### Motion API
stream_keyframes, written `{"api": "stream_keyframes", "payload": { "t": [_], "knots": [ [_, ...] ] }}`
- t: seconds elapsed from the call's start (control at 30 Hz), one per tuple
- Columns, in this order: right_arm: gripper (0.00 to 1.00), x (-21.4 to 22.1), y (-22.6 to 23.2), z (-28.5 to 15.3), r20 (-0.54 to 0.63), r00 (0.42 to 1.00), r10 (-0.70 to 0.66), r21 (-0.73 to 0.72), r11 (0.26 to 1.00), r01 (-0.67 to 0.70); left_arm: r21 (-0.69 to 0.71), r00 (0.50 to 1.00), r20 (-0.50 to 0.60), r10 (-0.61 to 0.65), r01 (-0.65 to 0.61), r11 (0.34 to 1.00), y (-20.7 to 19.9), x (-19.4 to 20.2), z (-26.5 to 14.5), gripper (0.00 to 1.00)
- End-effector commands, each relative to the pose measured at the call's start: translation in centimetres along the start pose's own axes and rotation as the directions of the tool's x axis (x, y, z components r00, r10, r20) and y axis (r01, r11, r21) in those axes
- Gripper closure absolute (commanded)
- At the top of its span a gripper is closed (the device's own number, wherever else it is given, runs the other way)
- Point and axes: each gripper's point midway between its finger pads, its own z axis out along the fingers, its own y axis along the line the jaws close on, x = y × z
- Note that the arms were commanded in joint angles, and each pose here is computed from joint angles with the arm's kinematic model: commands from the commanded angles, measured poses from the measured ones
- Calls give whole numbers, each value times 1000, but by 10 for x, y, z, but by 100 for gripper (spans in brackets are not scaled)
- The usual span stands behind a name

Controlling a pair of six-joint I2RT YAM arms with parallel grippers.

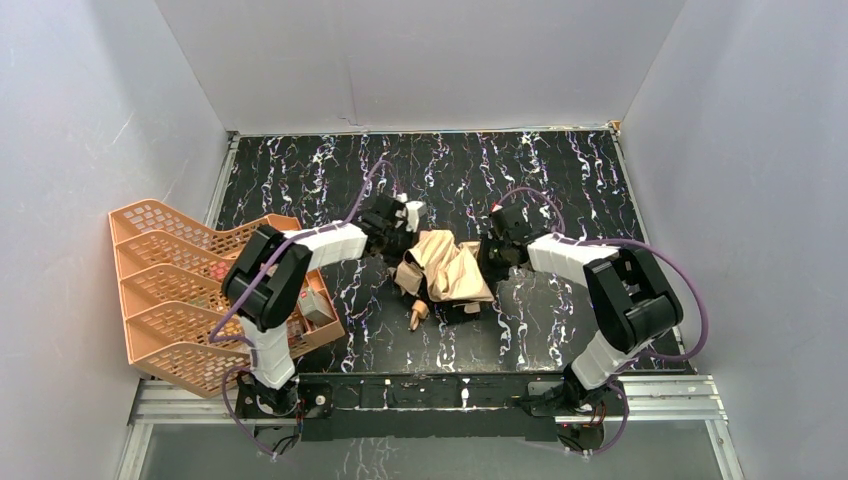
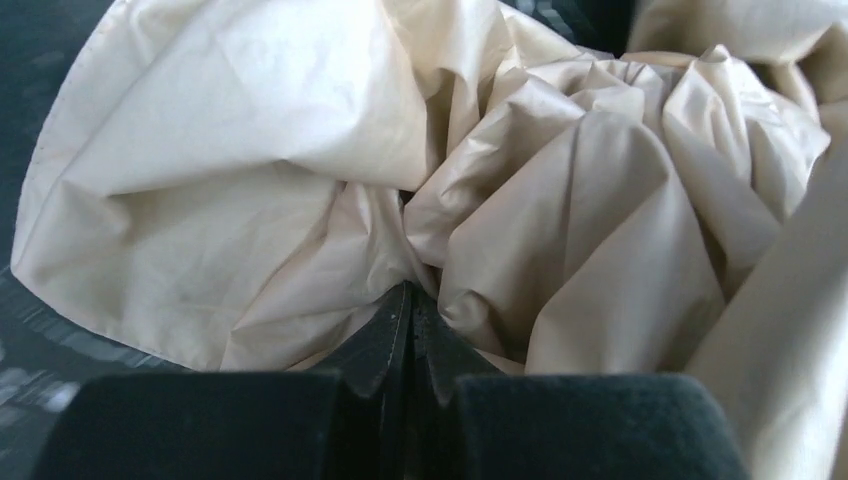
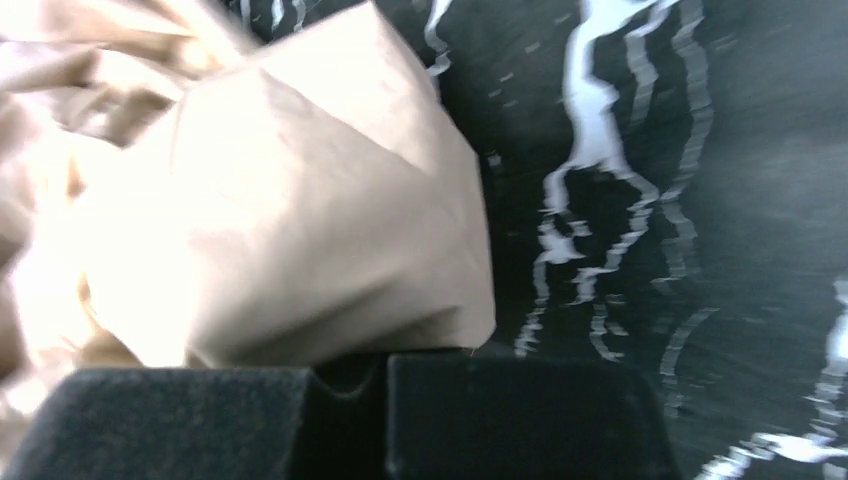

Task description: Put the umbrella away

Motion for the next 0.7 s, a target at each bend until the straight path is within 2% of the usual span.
{"api": "stream_keyframes", "payload": {
  "t": [0.0,0.07,0.13,0.23,0.27,0.3,0.37,0.4,0.43,0.47,0.57,0.67],
  "knots": [
    [100,13,44,2,-7,990,139,-204,969,-138,186,996,-16,90,-86,979,-50,-7,17,100],
    [100,12,55,-4,17,982,190,-266,947,-179,216,995,-4,104,-101,971,-57,-17,22,100],
    [100,16,59,-9,33,977,211,-267,944,-195,229,993,1,122,-119,966,-61,-29,28,100],
    [100,35,68,-17,30,982,186,-273,947,-171,295,989,24,145,-146,944,-80,-63,39,100],
    [99,42,76,-22,30,987,157,-315,939,-140,304,987,33,154,-157,940,-87,-77,46,100],
    [96,48,74,-27,41,992,120,-321,942,-101,273,987,46,157,-164,948,-84,-93,49,100],
    [85,46,39,-49,141,984,104,-149,985,-83,170,989,103,110,-127,977,-59,-118,32,92],
    [75,37,20,-71,238,968,73,-61,996,-60,142,984,173,49,-74,987,-39,-139,1,75],
    [70,30,13,-91,309,951,33,-27,999,-26,116,976,218,22,-49,992,-24,-150,-20,69],
    [63,28,11,-114,359,933,-23,-22,999,33,73,959,282,0,-21,997,-4,-161,-55,61],
    [42,31,31,-135,397,909,-128,-121,974,191,-17,939,344,18,-13,1000,11,-152,-102,52],
    [36,39,52,-140,392,889,-237,-209,918,337,-58,929,369,10,12,998,15,-129,-124,48]
  ]
}}
